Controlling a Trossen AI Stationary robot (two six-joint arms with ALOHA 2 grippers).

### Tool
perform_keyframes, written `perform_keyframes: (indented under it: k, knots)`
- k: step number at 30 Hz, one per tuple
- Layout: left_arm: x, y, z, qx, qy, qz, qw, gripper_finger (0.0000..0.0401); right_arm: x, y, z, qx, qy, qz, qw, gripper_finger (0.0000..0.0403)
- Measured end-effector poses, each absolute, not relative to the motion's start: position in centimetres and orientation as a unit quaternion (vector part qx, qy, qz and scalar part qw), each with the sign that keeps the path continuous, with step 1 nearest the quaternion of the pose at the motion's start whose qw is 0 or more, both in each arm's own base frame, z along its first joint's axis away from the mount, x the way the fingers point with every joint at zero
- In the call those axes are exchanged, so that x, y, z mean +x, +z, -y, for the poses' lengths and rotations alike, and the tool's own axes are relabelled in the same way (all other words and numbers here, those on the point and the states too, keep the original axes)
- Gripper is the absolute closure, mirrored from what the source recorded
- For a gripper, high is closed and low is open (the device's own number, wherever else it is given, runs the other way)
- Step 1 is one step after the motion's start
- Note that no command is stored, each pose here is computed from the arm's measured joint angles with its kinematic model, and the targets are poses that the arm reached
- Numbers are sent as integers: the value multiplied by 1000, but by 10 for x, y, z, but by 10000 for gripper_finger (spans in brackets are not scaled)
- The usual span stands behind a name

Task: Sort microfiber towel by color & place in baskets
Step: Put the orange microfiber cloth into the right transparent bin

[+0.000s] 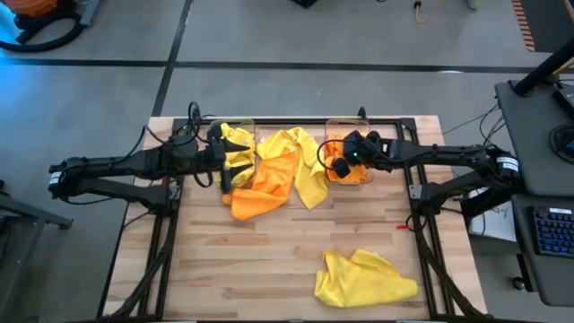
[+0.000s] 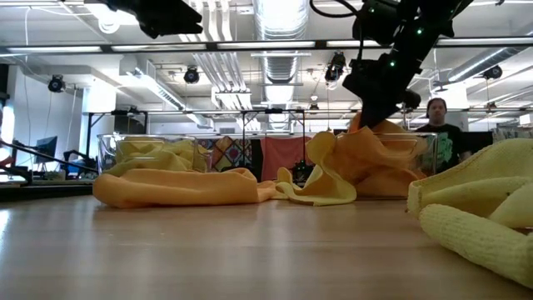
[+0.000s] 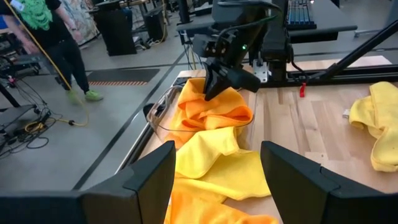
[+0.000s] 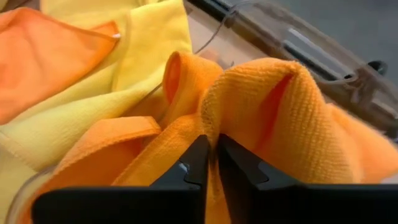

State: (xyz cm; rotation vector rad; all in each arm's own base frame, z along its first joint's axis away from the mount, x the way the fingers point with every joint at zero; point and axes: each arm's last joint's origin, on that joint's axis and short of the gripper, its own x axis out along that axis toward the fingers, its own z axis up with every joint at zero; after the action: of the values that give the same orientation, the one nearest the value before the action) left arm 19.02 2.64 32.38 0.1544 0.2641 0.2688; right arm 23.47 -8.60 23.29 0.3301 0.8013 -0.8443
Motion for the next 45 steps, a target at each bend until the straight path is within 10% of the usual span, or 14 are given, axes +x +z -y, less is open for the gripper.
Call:
perform_keyframes:
  k: [18, 38, 45]
  knots:
    - [190, 322, -26, 77, 133, -135, 979, 181, 234, 257, 85, 196, -409, -375, 809, 185]
    - [194, 315, -27, 77, 132, -149, 977, 181, 224, 272, 77, 239, -445, -412, 758, 188]
    - [196, 314, -27, 77, 131, -153, 976, 182, 223, 249, 81, 200, -499, -411, 736, 297]
